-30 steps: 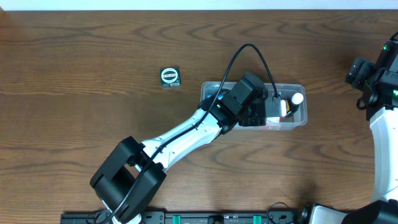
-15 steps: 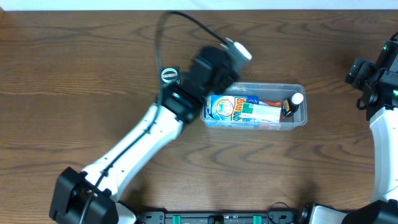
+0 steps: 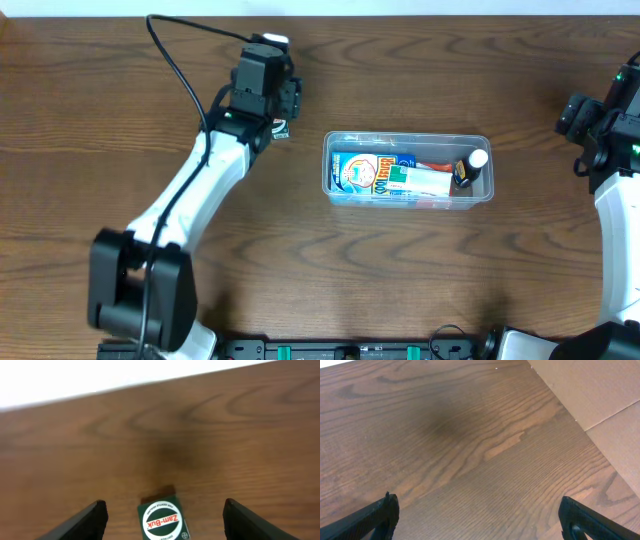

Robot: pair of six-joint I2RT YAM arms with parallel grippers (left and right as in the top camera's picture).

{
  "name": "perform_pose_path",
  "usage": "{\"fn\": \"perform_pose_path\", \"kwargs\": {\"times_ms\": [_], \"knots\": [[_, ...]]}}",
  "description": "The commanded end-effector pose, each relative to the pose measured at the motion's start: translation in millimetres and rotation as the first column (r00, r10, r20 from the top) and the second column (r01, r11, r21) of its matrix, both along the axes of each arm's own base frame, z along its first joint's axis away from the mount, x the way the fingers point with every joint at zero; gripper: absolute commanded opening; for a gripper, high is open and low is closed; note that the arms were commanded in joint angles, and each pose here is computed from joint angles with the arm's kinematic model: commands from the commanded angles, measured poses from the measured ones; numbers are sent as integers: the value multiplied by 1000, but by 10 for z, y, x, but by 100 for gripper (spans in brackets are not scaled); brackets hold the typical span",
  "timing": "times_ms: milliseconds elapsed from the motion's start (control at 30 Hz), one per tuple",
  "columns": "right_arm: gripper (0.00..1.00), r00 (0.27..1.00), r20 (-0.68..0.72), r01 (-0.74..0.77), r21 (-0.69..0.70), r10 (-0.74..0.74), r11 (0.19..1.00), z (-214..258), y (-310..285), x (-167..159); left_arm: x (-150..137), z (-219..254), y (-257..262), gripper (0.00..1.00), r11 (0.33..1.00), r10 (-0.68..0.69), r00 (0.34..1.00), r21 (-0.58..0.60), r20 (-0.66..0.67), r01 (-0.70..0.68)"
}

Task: Pack container
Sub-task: 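Release the box and move the left gripper to the Zam-Buk tin, then grasp the green Zam-Buk tin with the left gripper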

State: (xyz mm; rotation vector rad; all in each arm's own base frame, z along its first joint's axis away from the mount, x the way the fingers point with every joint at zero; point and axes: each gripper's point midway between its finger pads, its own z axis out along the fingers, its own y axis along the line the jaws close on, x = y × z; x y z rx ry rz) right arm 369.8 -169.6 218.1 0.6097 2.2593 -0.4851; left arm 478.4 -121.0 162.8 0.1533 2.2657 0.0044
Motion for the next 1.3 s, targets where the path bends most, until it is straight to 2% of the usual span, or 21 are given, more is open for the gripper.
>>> {"fn": "perform_pose_path", "kwargs": {"times_ms": [0, 33, 267, 600, 733, 1100, 1267], "knots": [[99, 1000, 16, 3, -21, -3, 1000, 112, -35, -11, 99, -272, 104, 75, 991, 110, 993, -70, -48, -113], [99, 1000, 17, 3, -21, -3, 1000, 113, -35, -11, 125, -341, 100, 75, 991, 111, 992, -68, -54, -114], [99, 1000, 16, 4, -21, -3, 1000, 112, -35, -11, 191, -807, 80, 100, 992, 113, 987, -41, -114, -118], [99, 1000, 16, 4, -21, -4, 1000, 112, -36, -12, 169, -1338, 106, 100, 951, 250, 943, -129, -218, -282], [99, 1000, 17, 4, -21, -3, 1000, 113, -35, -11, 152, -1438, 119, 92, 927, 297, 923, -158, -244, -340], [99, 1000, 17, 3, -21, -3, 1000, 113, -35, -11, 149, -1529, 221, 88, 919, 333, 910, -130, -248, -372], [99, 1000, 16, 4, -21, -4, 1000, 112, -36, -12, 144, -1538, 221, 78, 928, 319, 915, -116, -247, -355]]}}
